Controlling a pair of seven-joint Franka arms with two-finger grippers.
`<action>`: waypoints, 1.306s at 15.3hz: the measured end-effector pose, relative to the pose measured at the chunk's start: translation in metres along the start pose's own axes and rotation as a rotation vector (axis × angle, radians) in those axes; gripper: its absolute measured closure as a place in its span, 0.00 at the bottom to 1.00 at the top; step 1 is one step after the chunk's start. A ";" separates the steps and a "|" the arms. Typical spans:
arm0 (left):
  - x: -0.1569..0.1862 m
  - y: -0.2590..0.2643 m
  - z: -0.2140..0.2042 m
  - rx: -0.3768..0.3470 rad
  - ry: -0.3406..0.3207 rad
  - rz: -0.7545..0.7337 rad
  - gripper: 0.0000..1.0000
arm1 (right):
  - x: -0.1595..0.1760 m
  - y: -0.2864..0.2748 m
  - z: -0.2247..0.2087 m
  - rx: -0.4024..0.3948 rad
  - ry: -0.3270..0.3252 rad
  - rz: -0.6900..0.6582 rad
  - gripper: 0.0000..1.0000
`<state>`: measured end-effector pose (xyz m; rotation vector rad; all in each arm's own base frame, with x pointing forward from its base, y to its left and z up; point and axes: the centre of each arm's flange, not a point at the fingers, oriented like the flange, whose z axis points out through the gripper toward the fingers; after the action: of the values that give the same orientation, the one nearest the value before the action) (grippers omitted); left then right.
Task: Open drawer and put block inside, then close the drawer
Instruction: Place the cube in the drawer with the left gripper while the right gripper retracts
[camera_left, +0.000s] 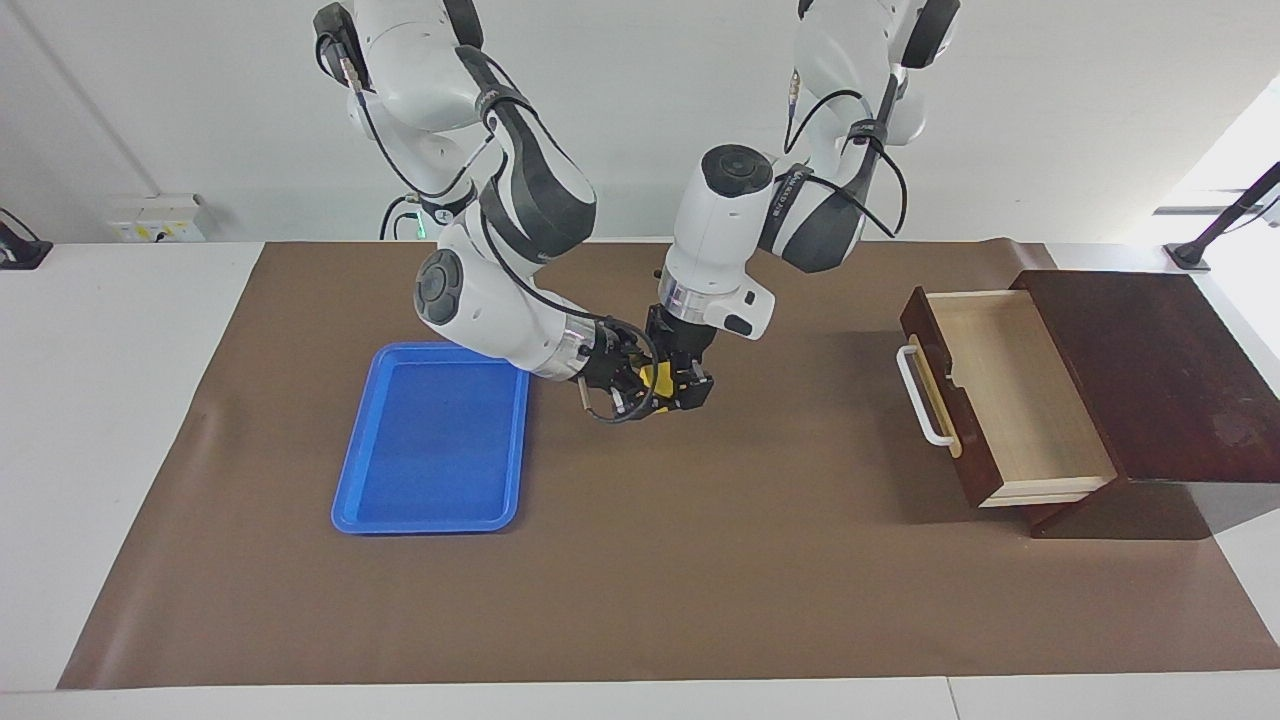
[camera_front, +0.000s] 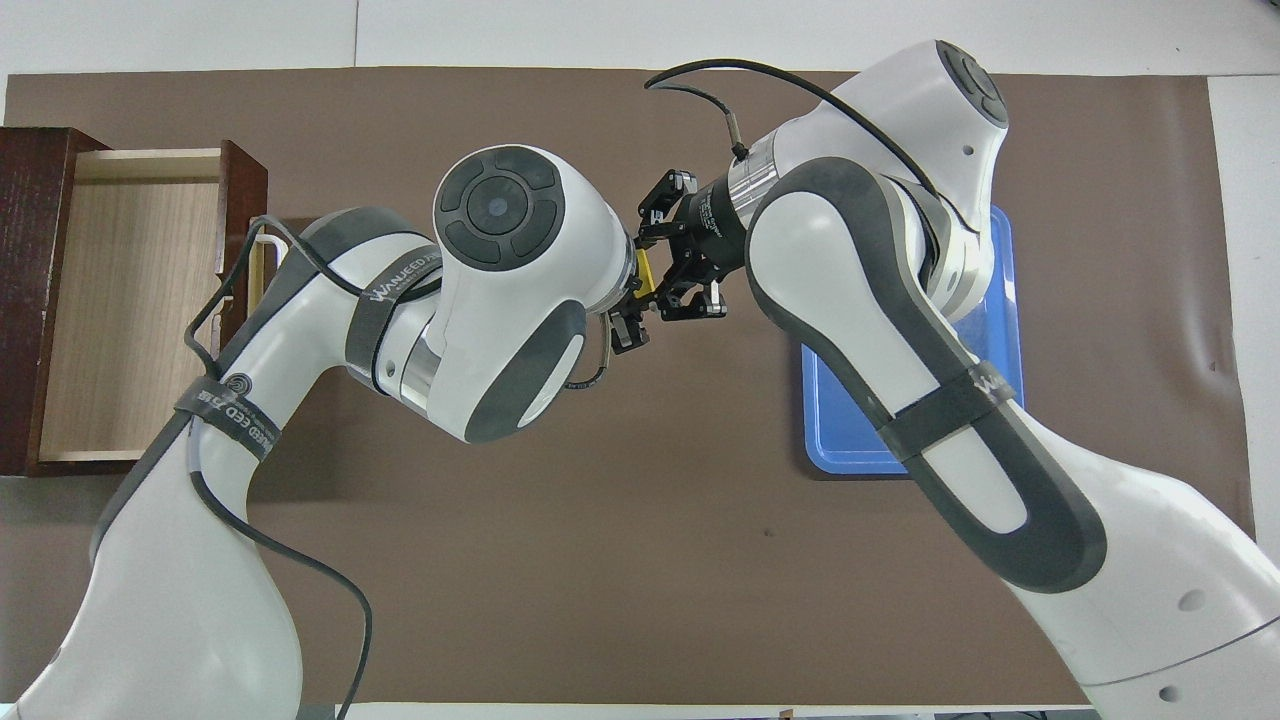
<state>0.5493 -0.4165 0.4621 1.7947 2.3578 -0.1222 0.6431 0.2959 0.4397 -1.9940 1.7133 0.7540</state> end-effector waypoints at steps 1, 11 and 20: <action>0.002 0.002 0.000 0.003 0.007 -0.006 0.41 | 0.000 0.000 -0.004 0.007 0.000 0.000 0.22; 0.147 0.087 -0.119 0.072 0.119 0.106 0.45 | -0.002 0.000 -0.013 0.020 0.000 -0.003 0.00; 0.376 0.170 -0.184 0.048 0.078 0.307 0.45 | 0.012 -0.002 -0.043 0.052 0.019 -0.006 0.00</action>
<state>0.5995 0.0169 0.5786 2.1952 2.1106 -0.0684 0.6520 0.2601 0.4652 -1.9766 1.7194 0.6834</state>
